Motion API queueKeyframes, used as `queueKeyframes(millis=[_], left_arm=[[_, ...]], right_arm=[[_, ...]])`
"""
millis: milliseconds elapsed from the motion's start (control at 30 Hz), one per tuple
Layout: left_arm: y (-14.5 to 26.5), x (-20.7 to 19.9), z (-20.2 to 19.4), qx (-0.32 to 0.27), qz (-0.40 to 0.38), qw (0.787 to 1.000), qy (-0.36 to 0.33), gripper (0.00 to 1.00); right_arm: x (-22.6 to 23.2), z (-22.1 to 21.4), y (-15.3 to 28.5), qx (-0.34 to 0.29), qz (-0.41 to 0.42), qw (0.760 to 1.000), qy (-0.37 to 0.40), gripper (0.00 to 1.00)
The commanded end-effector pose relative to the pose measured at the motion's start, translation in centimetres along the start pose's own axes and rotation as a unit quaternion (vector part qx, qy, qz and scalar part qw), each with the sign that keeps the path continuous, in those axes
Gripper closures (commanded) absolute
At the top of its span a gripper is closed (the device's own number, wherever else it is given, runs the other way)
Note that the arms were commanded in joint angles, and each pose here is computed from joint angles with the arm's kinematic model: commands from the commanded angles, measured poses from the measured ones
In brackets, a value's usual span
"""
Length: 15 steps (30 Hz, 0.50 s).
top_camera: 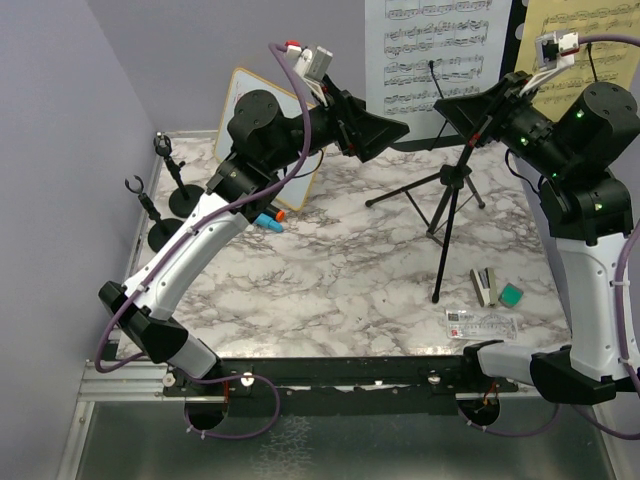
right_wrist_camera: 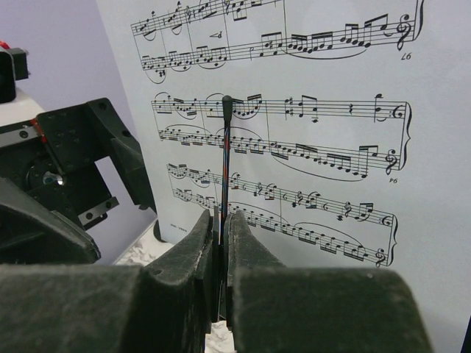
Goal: Pack up the instrument practice props
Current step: Pick up the sheet music from the music stand.
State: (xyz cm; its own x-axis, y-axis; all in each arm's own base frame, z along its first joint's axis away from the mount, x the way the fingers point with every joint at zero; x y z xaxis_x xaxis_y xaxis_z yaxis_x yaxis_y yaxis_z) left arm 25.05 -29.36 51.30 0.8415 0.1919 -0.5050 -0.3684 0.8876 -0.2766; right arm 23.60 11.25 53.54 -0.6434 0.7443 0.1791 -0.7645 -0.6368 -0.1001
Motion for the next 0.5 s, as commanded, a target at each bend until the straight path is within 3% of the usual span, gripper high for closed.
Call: queueKeyframes(millis=[0, 233, 467], left_arm=[[1.1, -1.89, 1.71, -0.033, -0.008, 0.999, -0.027, 0.19], [1.4, -1.84, 1.84, -0.043, 0.001, 0.999, -0.034, 0.39], [0.77, -1.53, 1.4, -0.038, -0.009, 0.999, -0.022, 0.48]], right_arm=[[0.61, 0.91, 0.08, -0.024, 0.025, 0.999, 0.011, 0.95], [0.52, 0.56, -0.13, -0.029, 0.029, 0.999, 0.009, 0.99], [0.63, 0.45, -0.15, -0.033, 0.037, 0.999, 0.009, 0.99]])
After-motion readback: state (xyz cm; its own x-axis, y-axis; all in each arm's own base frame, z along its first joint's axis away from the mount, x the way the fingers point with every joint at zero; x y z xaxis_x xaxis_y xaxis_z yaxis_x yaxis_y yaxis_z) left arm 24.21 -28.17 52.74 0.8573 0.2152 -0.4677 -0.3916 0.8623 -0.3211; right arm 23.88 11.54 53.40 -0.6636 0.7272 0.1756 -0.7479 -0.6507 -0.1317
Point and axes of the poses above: each gripper's point midway between its finger pads, its own y axis back along the fingers, its own x axis along the line the jaws close on, z = x × y, the point moved 8 cm from there along y, back along the fingers, and after that the axes turned 7 degrees about y, right-handed, at the moved point
